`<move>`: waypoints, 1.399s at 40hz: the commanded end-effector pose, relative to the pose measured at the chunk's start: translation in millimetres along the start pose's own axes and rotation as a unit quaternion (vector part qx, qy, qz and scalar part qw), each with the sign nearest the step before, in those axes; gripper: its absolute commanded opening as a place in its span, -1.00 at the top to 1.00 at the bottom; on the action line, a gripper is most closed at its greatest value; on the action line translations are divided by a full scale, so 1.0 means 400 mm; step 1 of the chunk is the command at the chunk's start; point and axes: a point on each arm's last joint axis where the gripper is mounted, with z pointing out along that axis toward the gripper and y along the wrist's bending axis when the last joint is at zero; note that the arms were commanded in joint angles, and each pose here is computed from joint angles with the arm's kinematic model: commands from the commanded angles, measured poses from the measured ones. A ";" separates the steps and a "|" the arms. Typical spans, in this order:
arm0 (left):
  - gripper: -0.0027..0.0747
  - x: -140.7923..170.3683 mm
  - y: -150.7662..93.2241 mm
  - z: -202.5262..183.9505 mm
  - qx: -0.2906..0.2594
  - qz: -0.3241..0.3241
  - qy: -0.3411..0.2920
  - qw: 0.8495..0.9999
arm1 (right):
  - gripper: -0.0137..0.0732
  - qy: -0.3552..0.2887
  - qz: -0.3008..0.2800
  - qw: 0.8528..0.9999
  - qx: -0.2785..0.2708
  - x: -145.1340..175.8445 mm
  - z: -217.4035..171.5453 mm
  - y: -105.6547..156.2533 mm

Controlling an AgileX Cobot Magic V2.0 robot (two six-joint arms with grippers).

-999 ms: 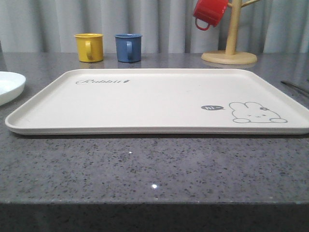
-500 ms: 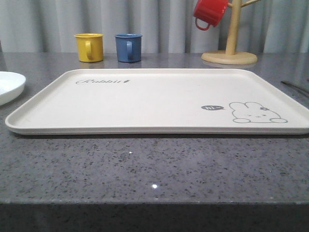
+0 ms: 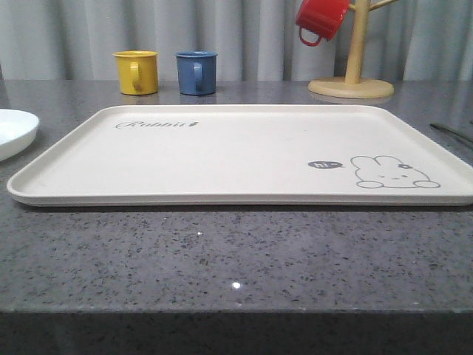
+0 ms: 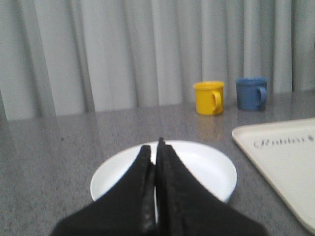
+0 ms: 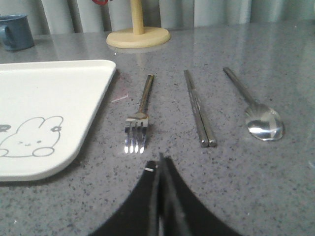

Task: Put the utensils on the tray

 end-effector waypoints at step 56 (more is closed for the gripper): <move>-0.86 -0.277 0.025 0.224 0.034 0.006 0.138 0.990 | -0.53 -0.003 -0.007 1.000 -0.006 -0.392 0.005 0.051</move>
